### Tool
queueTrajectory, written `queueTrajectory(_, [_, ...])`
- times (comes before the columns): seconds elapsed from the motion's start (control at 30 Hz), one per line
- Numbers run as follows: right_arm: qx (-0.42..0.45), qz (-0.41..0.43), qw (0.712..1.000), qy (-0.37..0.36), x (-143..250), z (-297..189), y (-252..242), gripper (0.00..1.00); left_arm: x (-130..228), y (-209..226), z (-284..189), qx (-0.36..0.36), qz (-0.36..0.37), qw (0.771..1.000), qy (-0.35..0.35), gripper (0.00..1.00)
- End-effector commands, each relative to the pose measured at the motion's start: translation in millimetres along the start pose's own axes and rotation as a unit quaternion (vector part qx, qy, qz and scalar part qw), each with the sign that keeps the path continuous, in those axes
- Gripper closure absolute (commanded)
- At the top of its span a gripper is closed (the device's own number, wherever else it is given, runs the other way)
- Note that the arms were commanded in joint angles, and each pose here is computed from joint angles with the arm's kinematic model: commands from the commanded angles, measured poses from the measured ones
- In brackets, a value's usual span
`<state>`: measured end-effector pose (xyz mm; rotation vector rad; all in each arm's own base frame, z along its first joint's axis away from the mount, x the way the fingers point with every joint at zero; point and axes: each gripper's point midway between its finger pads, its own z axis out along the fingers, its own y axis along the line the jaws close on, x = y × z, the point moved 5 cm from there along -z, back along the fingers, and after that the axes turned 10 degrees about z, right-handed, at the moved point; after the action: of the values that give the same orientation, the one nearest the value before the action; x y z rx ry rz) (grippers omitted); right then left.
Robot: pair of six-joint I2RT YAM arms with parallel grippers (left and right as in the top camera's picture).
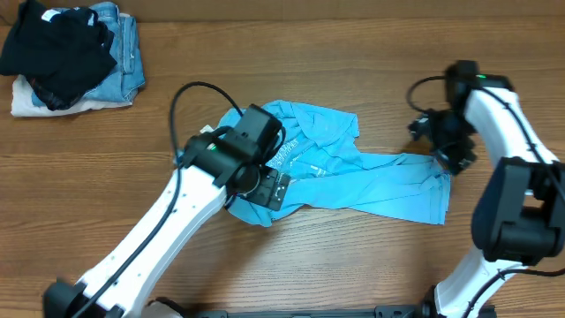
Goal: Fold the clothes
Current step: 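Grasp the shirt's left part with left gripper, right part with right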
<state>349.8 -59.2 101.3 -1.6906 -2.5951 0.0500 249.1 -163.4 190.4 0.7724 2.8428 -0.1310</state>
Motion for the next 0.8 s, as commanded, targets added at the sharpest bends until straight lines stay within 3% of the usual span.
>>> queueTrajectory(0.0, [0.005,0.016,1.000,0.013,-13,1,-15,0.00,-6,-22,16,0.079,0.020,0.996,0.027,0.00])
queueTrajectory(0.13, [0.016,0.034,0.999,0.023,-24,1,-31,0.00,0,-21,47,0.051,0.025,0.994,0.090,0.00])
queueTrajectory(0.33, [0.023,0.037,0.999,0.031,-29,1,-41,0.00,10,-10,86,-0.032,-0.038,0.986,0.161,0.00])
queueTrajectory(0.63, [0.021,0.037,0.999,0.028,-30,1,-40,0.00,16,5,104,-0.106,-0.082,0.973,0.190,0.00])
queueTrajectory(0.67, [0.021,0.037,0.999,0.029,-30,1,-40,0.00,15,6,104,-0.112,-0.082,0.973,0.186,0.03])
queueTrajectory(0.77, [0.027,0.034,0.999,0.033,-28,1,-42,0.00,13,7,105,-0.113,-0.083,0.973,0.181,0.26])
